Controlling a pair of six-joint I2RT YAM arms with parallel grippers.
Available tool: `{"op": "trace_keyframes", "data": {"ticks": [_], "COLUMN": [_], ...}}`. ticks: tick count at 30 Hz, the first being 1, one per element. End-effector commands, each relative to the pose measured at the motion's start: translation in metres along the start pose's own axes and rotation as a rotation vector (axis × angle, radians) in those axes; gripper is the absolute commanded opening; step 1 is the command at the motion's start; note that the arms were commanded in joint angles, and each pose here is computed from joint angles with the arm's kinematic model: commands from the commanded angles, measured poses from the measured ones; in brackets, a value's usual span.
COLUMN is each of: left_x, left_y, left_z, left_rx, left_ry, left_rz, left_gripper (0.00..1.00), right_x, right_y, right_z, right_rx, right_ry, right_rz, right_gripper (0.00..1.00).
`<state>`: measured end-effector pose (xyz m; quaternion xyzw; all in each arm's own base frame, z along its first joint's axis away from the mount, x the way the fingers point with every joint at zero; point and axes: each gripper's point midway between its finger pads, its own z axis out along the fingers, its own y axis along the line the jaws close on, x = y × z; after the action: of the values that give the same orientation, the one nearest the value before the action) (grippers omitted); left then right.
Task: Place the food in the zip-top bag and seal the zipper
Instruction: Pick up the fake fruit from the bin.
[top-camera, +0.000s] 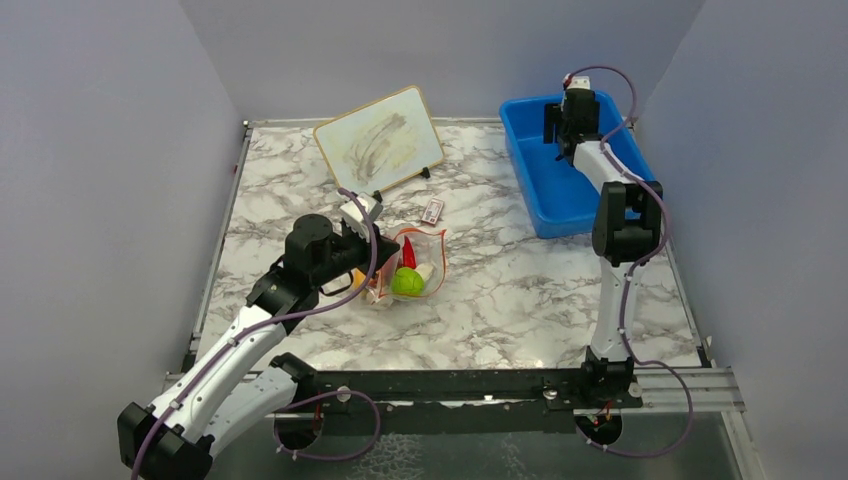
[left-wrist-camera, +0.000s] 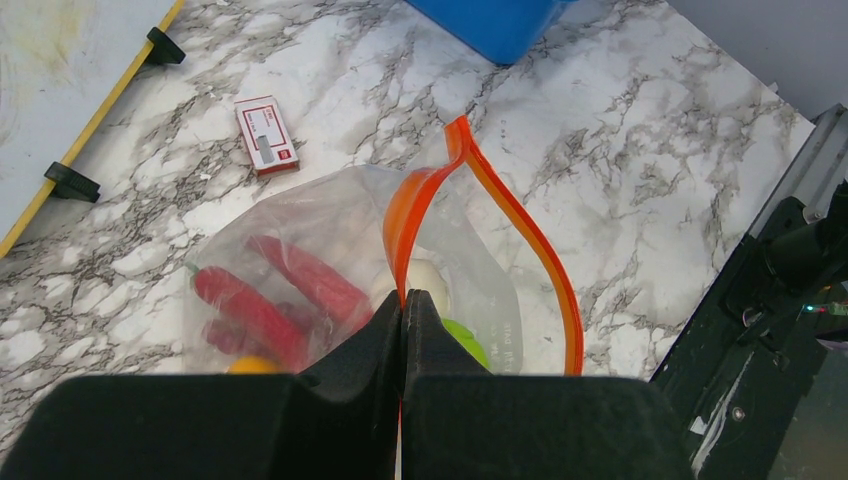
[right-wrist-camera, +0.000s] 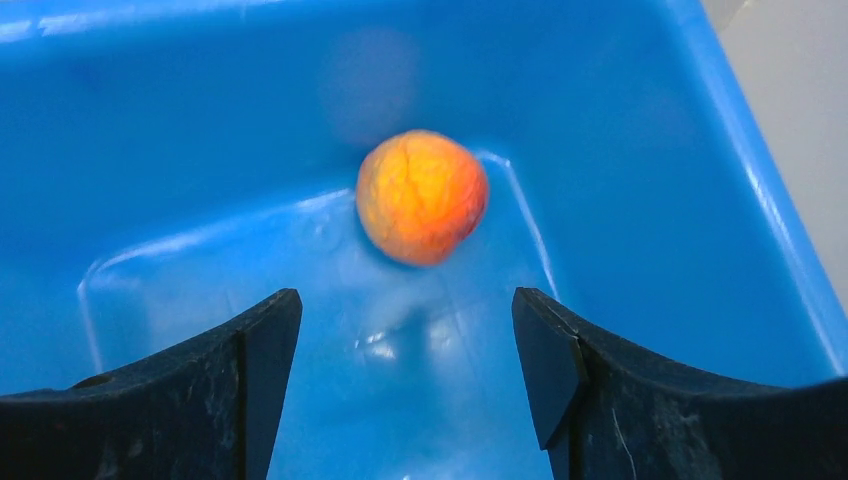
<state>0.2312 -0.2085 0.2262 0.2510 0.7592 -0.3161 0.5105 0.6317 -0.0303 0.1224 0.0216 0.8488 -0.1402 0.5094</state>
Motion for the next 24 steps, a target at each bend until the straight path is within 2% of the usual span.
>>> {"op": "trace_keyframes", "data": {"ticks": [1,7,17,24], "left_x": [0.000,0.001,0.004,0.007], "left_y": [0.005,0.006,0.007,0.008], "left_z": [0.000,0.001,0.003,0.005], "left_rx": [-0.018,-0.026,-0.028,-0.024], "left_ry": [-0.007,-0.004,0.008,0.021], "left_rz": [0.014,0.015,0.011,0.008], "left_gripper": [0.00,0.00,0.00,0.00], "right_x": [-0.007,0.008,0.029,0.042], "right_y": [-0.005,0.003,-0.002,-0.001], "right_z": [0.024,0.047,0.071,0.086], "right_rx": [-0.005,-0.024,-0.005,-0.015], "right_ry": [-0.024,-0.012,-0.019,-0.019], "right_rz": [-0.002,-0.018,-0.035,-0.056], "right_gripper": [0.79,0.82,0.80,0.74]}}
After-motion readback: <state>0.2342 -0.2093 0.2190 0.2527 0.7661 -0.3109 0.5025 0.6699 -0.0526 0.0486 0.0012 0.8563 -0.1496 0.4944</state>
